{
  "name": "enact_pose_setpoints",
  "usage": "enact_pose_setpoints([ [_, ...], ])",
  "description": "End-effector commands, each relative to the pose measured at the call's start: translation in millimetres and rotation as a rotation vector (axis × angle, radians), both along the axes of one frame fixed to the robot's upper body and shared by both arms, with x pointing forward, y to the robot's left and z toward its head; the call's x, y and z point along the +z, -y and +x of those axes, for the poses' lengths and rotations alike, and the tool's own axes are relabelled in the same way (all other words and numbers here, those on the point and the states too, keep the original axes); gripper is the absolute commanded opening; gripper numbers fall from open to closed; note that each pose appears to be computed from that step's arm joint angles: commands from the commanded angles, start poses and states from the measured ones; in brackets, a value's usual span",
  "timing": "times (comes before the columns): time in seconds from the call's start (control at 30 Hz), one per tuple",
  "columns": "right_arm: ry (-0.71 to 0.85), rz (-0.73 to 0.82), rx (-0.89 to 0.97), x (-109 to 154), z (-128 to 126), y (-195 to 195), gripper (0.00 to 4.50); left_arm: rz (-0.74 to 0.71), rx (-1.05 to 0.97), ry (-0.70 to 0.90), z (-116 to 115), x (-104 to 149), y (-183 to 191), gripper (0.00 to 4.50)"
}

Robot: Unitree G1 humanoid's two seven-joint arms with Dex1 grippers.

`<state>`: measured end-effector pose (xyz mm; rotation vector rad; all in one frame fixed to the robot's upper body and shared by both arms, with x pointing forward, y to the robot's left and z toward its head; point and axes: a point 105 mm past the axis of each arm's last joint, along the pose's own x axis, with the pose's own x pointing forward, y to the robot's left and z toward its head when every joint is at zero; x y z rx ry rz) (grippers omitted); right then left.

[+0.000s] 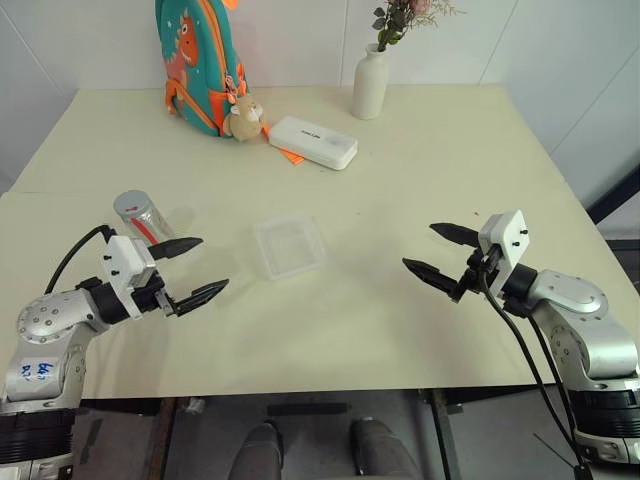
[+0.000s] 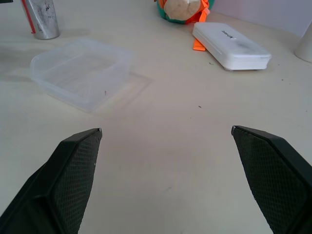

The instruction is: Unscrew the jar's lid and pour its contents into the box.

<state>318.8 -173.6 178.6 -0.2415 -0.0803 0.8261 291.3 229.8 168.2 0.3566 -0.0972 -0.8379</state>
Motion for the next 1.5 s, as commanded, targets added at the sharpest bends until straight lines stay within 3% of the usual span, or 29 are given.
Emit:
enact_pose_setpoints([
  [0.03,0.052,0.019,0.021,13,2,-4,4.50,0.014,0.018,0.048,-3,6,-1,4.47],
  [0.33,0.072,0.062,0.108,20,13,-26,4.50,-0.085,0.311,-0.010,-36,-25,-37,4.47],
  [0.53,0.129,0.116,0.206,43,15,-55,4.50,-0.266,0.707,0.054,-57,-34,-80,4.47],
  [0.67,0.180,0.120,0.262,60,11,-71,4.50,-0.332,0.839,0.132,-39,-29,-89,4.47],
  [0.77,0.194,0.126,0.275,66,9,-78,4.50,-0.370,0.809,0.146,-12,-26,-73,4.47],
  [0.93,0.210,0.134,0.293,71,5,-90,4.50,-0.403,0.763,0.154,14,-21,-60,4.47],
  [1.5,0.224,0.172,0.281,72,-1,-101,4.50,-0.411,0.841,0.231,57,-7,-67,4.47],
])
